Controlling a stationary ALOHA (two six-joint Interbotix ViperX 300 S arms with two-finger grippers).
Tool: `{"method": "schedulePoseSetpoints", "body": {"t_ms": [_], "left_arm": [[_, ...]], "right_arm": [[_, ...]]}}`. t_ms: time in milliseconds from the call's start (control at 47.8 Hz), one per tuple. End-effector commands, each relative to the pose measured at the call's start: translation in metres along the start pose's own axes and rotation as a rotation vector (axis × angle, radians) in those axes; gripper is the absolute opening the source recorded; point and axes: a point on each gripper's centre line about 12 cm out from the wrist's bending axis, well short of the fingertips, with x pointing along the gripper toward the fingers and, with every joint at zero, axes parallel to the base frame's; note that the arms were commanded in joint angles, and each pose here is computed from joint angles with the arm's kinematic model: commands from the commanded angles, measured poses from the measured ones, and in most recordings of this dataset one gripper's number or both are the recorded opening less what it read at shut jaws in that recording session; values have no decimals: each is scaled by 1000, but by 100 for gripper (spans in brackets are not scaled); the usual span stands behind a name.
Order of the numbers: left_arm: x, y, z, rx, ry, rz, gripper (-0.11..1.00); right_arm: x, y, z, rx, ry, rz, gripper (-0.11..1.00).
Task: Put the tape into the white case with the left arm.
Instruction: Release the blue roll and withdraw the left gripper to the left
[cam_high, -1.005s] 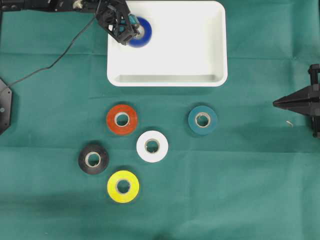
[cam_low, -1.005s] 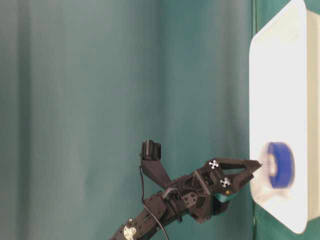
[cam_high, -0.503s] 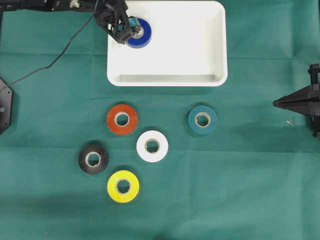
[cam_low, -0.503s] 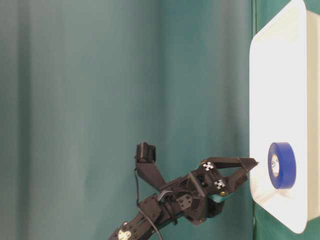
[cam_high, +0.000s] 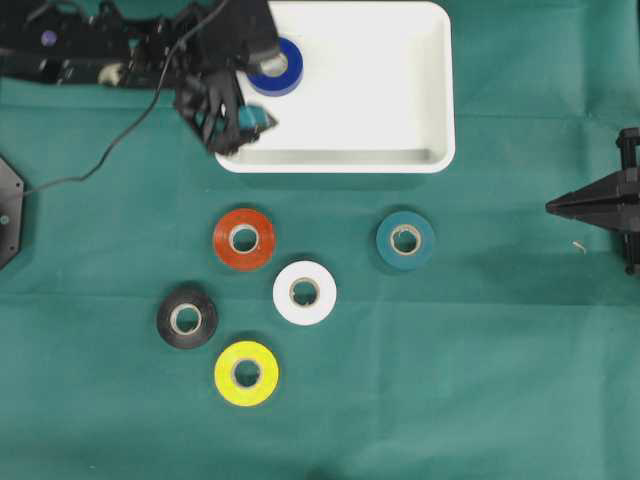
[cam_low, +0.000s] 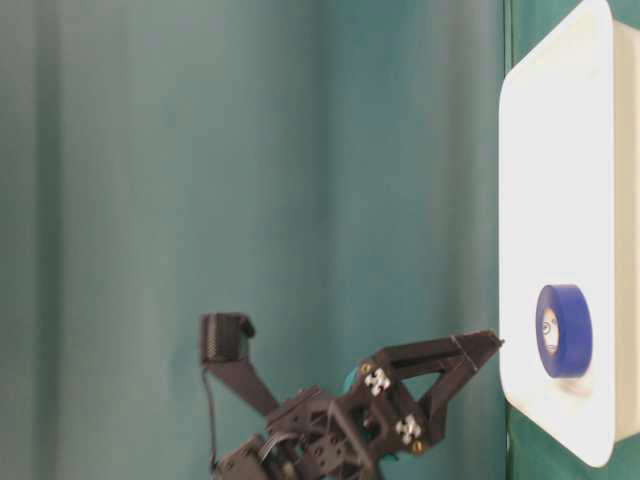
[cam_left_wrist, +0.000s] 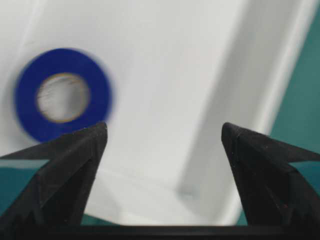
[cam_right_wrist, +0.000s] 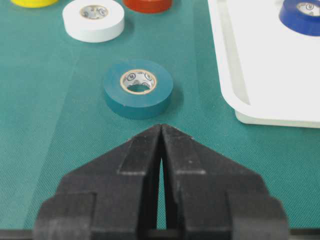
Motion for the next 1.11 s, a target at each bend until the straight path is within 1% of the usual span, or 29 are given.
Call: {"method": "schedulePoseSetpoints", "body": {"t_ms": [0,126,335,544,838,963,1089], "left_arm": [[-16,-16,9,27,-70,-30,97],[-24,-37,4,72,-114,-73,97],[-33,-64,-2,123,-181,-132,97],[-43,-85,-16,171,-198,-185,97],[-62,-105,-35,219,-271,-252,97],[-66,-109,-49,238,-284,-274,97],[-70,-107,-60,239,-287,-279,97]], "right_arm": [[1,0,4,1,-11,2,-9],[1,0,4,1,-11,2,-9],[1,0,4,1,-11,2,-9],[1,0,5,2,-12,0,-9],[1,0,4,1,-11,2,-9],[1,0,5,1,-12,2,-9],[1,0,5,1,-12,2,-9]]}}
